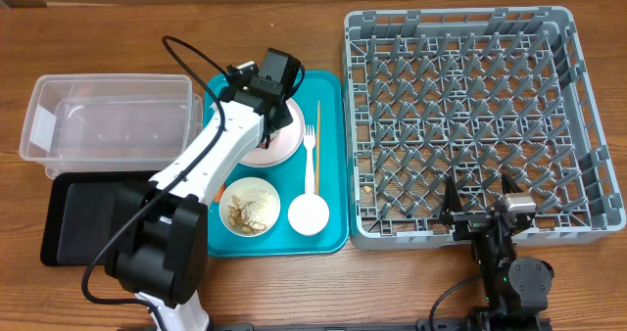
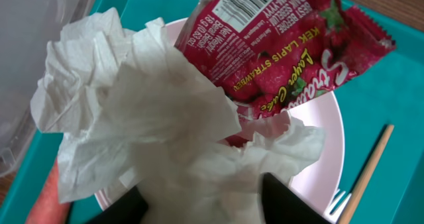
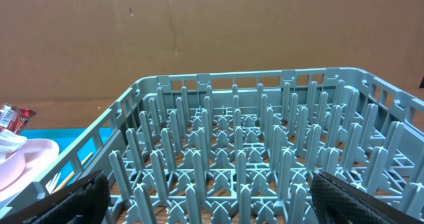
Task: Sort waste into correct bins and load items into the dishwasher
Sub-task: 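Reach the left gripper to the pink plate and grasp the white napkins, then carry the napkins left and release them into the clear plastic bin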
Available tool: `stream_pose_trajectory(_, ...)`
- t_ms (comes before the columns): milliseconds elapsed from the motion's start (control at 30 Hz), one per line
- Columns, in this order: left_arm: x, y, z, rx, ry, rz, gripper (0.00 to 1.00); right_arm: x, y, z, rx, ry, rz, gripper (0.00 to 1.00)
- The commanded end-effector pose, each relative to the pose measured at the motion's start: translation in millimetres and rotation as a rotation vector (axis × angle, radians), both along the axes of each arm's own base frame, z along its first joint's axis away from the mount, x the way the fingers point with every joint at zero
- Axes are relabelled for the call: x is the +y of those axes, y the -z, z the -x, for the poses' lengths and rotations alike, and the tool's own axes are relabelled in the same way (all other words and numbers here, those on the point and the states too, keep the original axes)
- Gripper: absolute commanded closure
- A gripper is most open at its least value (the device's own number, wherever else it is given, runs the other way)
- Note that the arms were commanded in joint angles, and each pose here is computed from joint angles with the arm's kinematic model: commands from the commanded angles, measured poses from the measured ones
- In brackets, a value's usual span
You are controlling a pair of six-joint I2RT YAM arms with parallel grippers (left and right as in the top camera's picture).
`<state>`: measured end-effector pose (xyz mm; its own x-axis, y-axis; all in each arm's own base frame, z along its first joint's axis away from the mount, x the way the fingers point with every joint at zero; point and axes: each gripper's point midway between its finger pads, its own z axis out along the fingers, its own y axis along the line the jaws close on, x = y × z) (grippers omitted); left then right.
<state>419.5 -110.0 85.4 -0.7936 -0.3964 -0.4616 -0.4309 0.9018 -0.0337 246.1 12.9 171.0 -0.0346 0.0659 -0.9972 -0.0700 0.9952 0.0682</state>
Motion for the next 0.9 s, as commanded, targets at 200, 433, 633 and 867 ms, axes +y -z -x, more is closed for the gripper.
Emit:
stream_pose_trajectory(200,7,0,-3,-0.006,0.007,-0.036,0.91,-1,1,0,-0.009,0.002,-0.004,0.0)
stream_pose_trajectory(433,5,-49,-13,-0.089,0.096,-0.064,0.96,-1,1,0,-0.008,0.002,-0.004,0.0)
stream_pose_trajectory(633,9,-126,-6,-0.219,0.104,-0.032,0.96,-1,1,0,-0.008,0.002,-0.004,0.0)
stream_pose_trajectory(867,35,-201,10,-0.377,0.113,-0.031,0.96,-1,1,0,-0.009,0.002,-0.004,0.0)
